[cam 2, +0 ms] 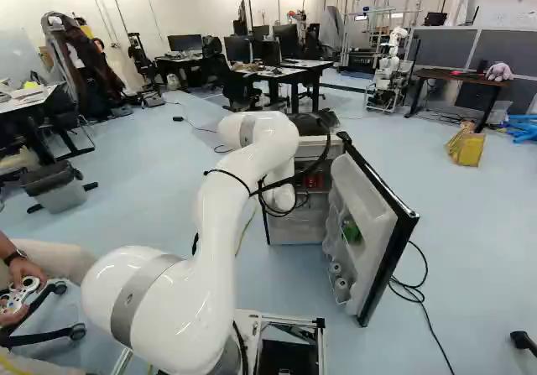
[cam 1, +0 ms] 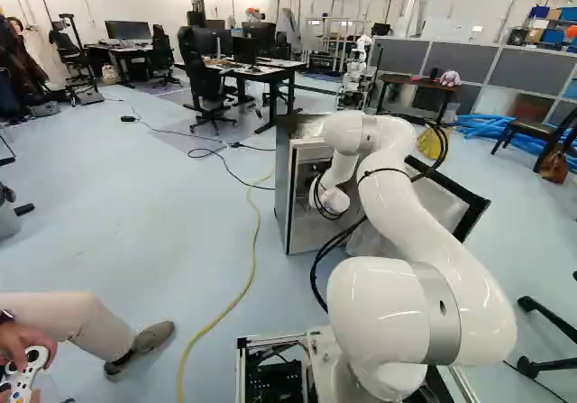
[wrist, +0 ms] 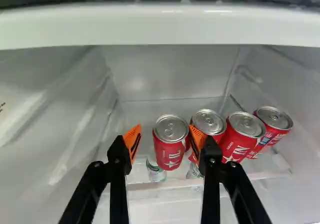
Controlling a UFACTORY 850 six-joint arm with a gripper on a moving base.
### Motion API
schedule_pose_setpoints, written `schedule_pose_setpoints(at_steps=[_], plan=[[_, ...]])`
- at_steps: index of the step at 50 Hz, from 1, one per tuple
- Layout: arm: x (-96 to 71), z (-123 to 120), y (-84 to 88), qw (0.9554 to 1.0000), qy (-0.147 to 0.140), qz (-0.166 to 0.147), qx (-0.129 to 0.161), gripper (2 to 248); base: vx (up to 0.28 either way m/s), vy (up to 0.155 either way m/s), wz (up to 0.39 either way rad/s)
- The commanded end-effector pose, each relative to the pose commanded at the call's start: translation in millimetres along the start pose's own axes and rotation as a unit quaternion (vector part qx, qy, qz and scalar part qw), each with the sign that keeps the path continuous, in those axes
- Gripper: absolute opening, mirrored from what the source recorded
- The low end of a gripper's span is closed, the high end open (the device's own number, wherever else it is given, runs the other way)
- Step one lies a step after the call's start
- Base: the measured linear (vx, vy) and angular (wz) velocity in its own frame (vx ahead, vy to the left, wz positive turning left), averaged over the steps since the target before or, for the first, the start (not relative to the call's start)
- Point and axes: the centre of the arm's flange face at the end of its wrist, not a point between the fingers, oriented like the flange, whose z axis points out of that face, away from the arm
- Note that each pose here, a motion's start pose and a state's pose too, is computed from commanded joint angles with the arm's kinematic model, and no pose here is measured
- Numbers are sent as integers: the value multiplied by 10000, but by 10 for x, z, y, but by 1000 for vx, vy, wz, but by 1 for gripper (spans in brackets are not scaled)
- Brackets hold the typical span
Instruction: Grab a drink from the fridge
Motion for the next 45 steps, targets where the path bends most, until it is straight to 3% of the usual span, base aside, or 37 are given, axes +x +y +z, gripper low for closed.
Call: schedule_pose_setpoints(at_steps=[38, 39, 43, 44, 45], plan=[[3, 117, 2, 9999, 98, -26, 6, 148, 0, 0, 0], [3, 117, 2, 9999, 98, -26, 6, 128, 0, 0, 0], [3, 117, 2, 9999, 98, -26, 6, 128, 0, 0, 0], [3, 117, 2, 9999, 98, -26, 6, 96, 0, 0, 0], [3, 117, 2, 9999, 98, -26, 6, 96, 0, 0, 0]])
